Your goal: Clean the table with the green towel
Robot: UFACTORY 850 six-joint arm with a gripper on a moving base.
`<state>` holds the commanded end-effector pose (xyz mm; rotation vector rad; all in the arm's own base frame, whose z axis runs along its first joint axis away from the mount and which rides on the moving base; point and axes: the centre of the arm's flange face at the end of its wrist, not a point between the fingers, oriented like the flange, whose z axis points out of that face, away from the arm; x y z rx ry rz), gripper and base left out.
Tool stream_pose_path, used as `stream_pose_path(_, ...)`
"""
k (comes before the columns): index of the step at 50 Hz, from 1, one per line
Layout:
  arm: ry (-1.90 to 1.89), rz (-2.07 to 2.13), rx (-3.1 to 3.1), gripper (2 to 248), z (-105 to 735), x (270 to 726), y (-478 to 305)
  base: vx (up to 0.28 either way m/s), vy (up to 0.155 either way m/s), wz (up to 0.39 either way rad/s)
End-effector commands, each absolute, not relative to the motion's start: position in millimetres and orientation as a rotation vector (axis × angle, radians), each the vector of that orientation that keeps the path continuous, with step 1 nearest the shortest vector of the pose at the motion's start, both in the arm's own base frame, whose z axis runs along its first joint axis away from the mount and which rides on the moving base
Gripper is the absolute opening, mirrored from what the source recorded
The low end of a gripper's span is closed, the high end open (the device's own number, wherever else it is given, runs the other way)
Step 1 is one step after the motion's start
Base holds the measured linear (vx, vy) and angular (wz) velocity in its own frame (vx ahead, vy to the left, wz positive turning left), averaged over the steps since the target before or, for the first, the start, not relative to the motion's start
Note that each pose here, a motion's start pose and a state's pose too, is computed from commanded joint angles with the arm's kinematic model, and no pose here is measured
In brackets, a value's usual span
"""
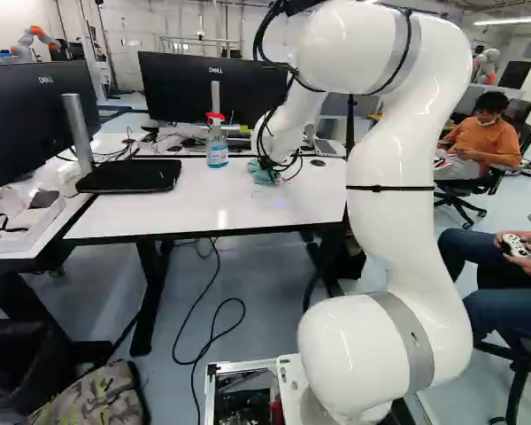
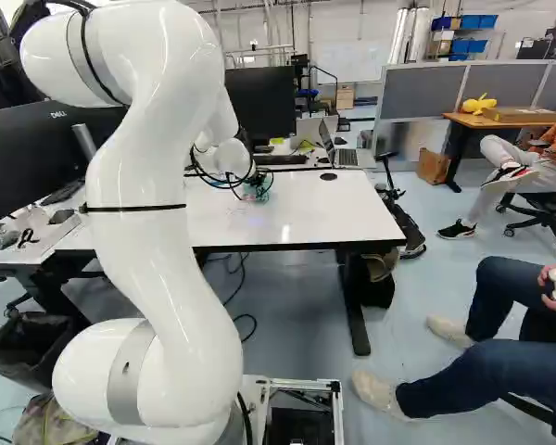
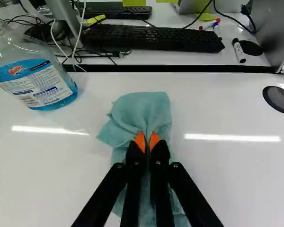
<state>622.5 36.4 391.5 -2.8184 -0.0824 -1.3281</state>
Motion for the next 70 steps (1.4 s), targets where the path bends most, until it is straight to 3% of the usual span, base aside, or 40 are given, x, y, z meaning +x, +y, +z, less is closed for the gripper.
stream_pose_path(70, -0.085, -1.171, -2.890, 31, 384.2, 615.8, 36.0, 0.000, 0.000, 0.000)
